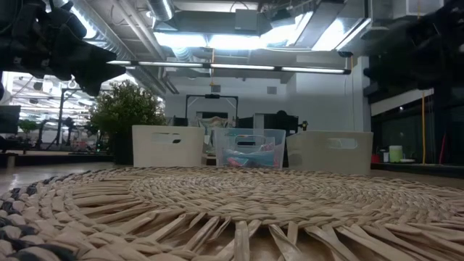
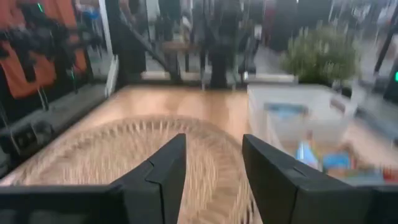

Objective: Pick and place Granola Bars by type
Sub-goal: Return to Home Position

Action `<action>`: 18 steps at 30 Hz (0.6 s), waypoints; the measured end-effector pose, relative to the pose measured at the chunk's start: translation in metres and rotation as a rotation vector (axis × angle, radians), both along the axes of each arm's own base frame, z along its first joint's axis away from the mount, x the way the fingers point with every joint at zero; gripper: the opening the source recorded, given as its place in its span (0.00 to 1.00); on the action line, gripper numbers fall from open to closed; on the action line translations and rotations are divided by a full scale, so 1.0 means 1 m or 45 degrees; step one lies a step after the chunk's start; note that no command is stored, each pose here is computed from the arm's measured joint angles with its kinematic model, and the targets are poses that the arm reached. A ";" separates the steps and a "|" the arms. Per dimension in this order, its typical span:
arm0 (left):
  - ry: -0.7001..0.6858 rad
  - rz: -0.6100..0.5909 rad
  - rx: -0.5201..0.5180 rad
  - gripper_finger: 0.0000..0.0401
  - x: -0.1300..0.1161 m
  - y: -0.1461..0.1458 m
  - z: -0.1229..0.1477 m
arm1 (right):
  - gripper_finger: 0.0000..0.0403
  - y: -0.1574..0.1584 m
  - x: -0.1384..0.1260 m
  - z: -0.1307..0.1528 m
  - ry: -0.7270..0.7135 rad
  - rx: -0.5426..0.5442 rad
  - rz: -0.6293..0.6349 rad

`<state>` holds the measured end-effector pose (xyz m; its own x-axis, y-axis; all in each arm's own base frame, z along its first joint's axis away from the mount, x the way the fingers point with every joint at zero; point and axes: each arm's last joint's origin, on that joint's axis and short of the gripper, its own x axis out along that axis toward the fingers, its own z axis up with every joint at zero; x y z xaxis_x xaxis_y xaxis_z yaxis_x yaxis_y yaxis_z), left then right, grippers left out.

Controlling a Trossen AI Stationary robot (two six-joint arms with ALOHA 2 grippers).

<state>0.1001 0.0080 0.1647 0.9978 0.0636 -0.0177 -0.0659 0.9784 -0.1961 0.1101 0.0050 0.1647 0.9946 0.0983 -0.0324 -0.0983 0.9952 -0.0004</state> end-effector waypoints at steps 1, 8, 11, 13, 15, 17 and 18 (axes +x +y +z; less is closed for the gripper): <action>0.000 0.000 0.000 0.45 0.000 0.000 0.000 | 0.40 0.000 0.000 -0.002 0.031 0.006 0.000; 0.000 0.000 0.000 0.45 0.000 0.000 0.000 | 0.36 0.001 0.000 0.008 -0.098 0.022 0.053; 0.000 0.000 0.000 0.45 0.000 0.000 0.000 | 0.36 0.001 0.000 0.008 -0.115 -0.060 0.053; 0.000 0.000 0.000 0.45 0.000 0.000 0.000 | 0.35 0.001 0.000 0.007 -0.098 -0.063 0.053; 0.000 0.000 0.000 0.45 0.000 0.000 0.000 | 0.35 0.001 0.000 0.005 -0.073 -0.060 0.054; 0.000 0.000 0.000 0.45 0.000 0.000 0.000 | 0.35 0.001 0.000 0.004 -0.057 -0.066 0.055; 0.000 0.000 0.000 0.45 0.000 0.000 0.000 | 0.35 0.001 0.000 0.003 -0.046 -0.070 0.055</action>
<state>0.1001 0.0080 0.1647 0.9978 0.0635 -0.0177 -0.0658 0.9784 -0.1961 0.1100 0.0062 0.1675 0.9901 0.1403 -0.0033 -0.1402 0.9883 -0.0596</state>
